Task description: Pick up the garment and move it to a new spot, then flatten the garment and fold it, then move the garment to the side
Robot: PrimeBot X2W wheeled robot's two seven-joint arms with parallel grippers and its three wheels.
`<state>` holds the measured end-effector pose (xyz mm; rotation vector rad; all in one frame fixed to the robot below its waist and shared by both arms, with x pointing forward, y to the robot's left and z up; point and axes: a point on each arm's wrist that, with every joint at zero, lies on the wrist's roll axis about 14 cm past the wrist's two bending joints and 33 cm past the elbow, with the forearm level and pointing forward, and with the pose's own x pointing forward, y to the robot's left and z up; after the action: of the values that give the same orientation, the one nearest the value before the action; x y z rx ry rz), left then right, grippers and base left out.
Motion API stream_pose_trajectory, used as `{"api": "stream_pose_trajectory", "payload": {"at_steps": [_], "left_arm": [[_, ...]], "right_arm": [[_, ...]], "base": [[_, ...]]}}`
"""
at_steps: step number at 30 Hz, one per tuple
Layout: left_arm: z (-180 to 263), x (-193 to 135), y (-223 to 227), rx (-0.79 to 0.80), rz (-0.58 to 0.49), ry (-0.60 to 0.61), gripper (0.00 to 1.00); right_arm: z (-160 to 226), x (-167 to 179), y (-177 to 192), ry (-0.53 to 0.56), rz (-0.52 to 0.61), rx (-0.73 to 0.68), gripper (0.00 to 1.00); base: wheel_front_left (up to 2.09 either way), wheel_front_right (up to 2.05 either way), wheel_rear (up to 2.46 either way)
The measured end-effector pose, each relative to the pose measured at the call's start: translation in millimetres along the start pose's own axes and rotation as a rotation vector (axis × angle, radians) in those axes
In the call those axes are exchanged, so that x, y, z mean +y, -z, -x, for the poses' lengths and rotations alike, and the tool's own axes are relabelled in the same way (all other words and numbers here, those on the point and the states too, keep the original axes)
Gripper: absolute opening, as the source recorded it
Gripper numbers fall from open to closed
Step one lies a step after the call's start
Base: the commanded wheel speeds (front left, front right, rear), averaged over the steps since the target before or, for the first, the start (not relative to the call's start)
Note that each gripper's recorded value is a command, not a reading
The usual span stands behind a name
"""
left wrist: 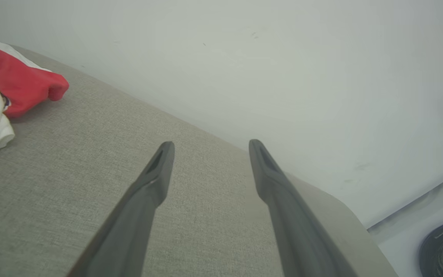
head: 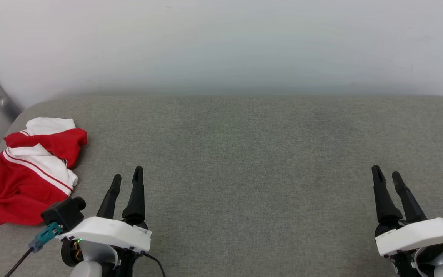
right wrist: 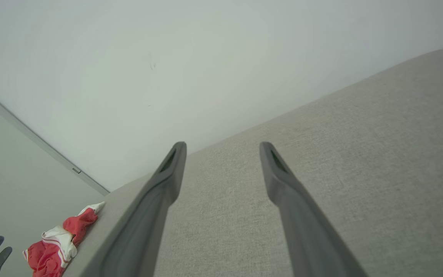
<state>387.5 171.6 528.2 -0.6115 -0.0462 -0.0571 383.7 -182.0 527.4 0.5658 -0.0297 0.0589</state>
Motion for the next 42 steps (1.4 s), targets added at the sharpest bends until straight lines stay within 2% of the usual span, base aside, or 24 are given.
{"api": "stream_pose_trajectory", "payload": {"at_steps": [14,24,42], "left_arm": [[-4,-4,-3,-0.013,-0.207,0.02,1.0],[-4,-6,0,-0.013,-0.329,0.039,1.0],[-7,-15,0,-0.038,-0.5,0.082,1.0]], "right_arm": [[1,1,-2,-0.005,0.222,0.016,1.0],[3,0,0,-0.001,0.339,0.034,1.0],[4,3,-7,-0.011,0.46,0.0,1.0]], "base": [[0.0,0.0,0.0],[0.0,0.0,0.0],[0.0,0.0,0.0]]}}
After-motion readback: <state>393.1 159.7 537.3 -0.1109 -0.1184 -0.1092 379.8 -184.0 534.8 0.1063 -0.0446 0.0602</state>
